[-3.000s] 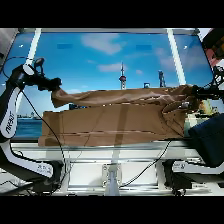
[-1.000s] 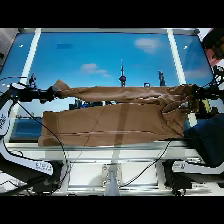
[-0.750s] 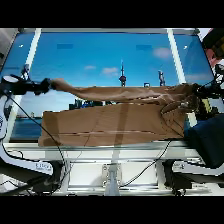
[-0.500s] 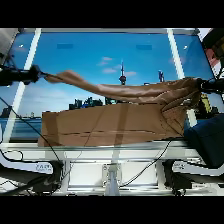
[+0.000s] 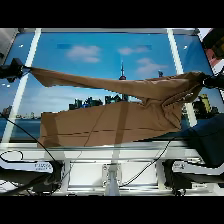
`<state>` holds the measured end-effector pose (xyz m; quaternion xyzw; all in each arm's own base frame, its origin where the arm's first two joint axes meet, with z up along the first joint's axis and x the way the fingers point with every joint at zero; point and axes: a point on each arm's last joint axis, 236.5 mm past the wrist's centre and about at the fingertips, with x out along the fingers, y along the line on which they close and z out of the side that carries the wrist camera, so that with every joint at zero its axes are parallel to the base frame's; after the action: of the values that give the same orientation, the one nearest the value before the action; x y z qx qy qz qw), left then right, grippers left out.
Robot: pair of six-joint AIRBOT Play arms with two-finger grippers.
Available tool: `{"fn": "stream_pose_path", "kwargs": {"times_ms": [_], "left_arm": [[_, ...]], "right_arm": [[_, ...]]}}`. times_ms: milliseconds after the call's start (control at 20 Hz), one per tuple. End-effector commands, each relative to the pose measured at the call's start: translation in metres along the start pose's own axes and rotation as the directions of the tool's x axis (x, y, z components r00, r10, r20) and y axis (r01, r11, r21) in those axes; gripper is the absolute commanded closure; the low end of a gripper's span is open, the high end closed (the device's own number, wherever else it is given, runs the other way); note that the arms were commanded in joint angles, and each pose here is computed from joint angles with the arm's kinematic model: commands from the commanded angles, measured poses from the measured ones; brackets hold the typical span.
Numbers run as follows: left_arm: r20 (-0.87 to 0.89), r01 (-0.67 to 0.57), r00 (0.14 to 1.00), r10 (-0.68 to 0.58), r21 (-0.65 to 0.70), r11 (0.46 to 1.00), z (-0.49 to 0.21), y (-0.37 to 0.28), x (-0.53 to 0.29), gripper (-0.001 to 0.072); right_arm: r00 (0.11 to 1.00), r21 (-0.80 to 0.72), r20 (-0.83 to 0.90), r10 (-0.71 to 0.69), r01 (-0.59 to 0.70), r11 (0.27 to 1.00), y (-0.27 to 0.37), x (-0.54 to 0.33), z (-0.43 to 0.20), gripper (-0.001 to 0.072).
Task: Fold the clothes and pants, and hang the long-sleeved shirts on hangers.
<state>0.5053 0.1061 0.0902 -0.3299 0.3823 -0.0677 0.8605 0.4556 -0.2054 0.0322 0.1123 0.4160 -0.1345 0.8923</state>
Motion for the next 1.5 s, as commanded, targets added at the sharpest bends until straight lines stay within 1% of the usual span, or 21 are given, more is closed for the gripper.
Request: {"fn": "stream_pose_path", "kwargs": {"times_ms": [0, 100, 200, 300, 350, 400, 450, 500, 550, 600, 700, 800, 900, 1200, 1250, 1300, 1350, 1450], "left_arm": [[0.134, 0.127, 0.981, -0.14, 0.099, 0.987, 0.032, -0.036, -0.003, 0.0687], [0.197, 0.176, 0.958, -0.211, 0.179, 0.968, 0.047, -0.053, -0.009, 0.0687], [0.257, 0.153, 0.946, -0.2, 0.189, 0.97, 0.061, -0.051, -0.011, 0.0688], [0.229, 0.111, 0.959, -0.166, 0.234, 0.966, 0.054, -0.044, -0.006, 0.0688], [0.166, 0.06, 0.98, -0.106, 0.257, 0.965, 0.039, -0.031, 0.0, 0.0688], [0.081, -0.004, 0.997, -0.017, 0.261, 0.965, 0.018, -0.011, 0.007, 0.0688], [-0.019, -0.101, 0.994, 0.109, 0.262, 0.96, -0.01, 0.018, 0.013, 0.0688], [-0.113, -0.193, 0.967, 0.229, 0.265, 0.945, -0.038, 0.047, 0.016, 0.0688], [-0.19, -0.252, 0.932, 0.309, 0.275, 0.928, -0.065, 0.071, 0.019, 0.0689], [-0.253, -0.284, 0.9, 0.354, 0.276, 0.918, -0.091, 0.088, 0.021, 0.0688], [-0.358, -0.306, 0.852, 0.381, 0.251, 0.918, -0.141, 0.113, 0.027, 0.0688], [-0.406, -0.34, 0.816, 0.411, 0.237, 0.91, -0.169, 0.132, 0.026, 0.0688], [-0.429, -0.364, 0.792, 0.434, 0.239, 0.9, -0.181, 0.141, 0.024, 0.0687], [-0.431, -0.353, 0.8, 0.418, 0.227, 0.908, -0.182, 0.136, 0.027, 0.0687], [-0.431, -0.35, 0.802, 0.414, 0.223, 0.91, -0.182, 0.135, 0.027, 0.0687], [-0.43, -0.346, 0.806, 0.406, 0.214, 0.913, -0.182, 0.133, 0.028, 0.0687], [-0.429, -0.341, 0.811, 0.398, 0.206, 0.917, -0.182, 0.132, 0.029, 0.0687], [-0.427, -0.333, 0.819, 0.384, 0.191, 0.923, -0.181, 0.128, 0.031, 0.0687]], "right_arm": [[0.994, 0.085, 0.095, 0.052, -0.06, 0.995, 0.012, -0.001, 0.023, 0.0672], [0.992, 0.096, 0.115, 0.053, -0.064, 0.993, 0.013, -0.002, 0.027, 0.0672], [0.992, 0.105, 0.114, 0.062, -0.074, 0.992, 0.015, -0.002, 0.027, 0.0672], [0.991, 0.116, 0.113, 0.073, -0.086, 0.99, 0.017, -0.002, 0.027, 0.0671], [0.99, 0.122, 0.114, 0.077, -0.091, 0.988, 0.018, -0.002, 0.027, 0.0671], [0.99, 0.125, 0.115, 0.08, -0.094, 0.988, 0.019, -0.002, 0.027, 0.0671], [0.99, 0.125, 0.115, 0.08, -0.094, 0.988, 0.019, -0.002, 0.027, 0.0671], [0.99, 0.124, 0.115, 0.079, -0.094, 0.988, 0.019, -0.002, 0.027, 0.0672], [0.99, 0.124, 0.115, 0.079, -0.093, 0.988, 0.019, -0.002, 0.027, 0.0671], [0.99, 0.124, 0.115, 0.079, -0.093, 0.988, 0.019, -0.002, 0.027, 0.0671], [0.991, 0.118, 0.114, 0.074, -0.088, 0.989, 0.018, -0.002, 0.027, 0.0672], [0.991, 0.109, 0.115, 0.064, -0.077, 0.991, 0.015, -0.002, 0.027, 0.0671], [0.99, 0.105, 0.127, 0.055, -0.069, 0.992, 0.013, -0.002, 0.03, 0.0671], [0.985, 0.102, 0.167, 0.036, -0.054, 0.993, 0.008, -0.003, 0.04, 0.0669], [0.986, 0.1, 0.16, 0.038, -0.054, 0.993, 0.009, -0.003, 0.038, 0.0548], [0.987, 0.096, 0.158, 0.034, -0.05, 0.994, 0.008, -0.003, 0.038, 0.024], [0.987, 0.088, 0.156, 0.029, -0.043, 0.995, 0.007, -0.003, 0.037, 0.0032], [0.992, 0.079, 0.121, 0.033, -0.043, 0.996, 0.008, -0.003, 0.029, 0.0029]]}}
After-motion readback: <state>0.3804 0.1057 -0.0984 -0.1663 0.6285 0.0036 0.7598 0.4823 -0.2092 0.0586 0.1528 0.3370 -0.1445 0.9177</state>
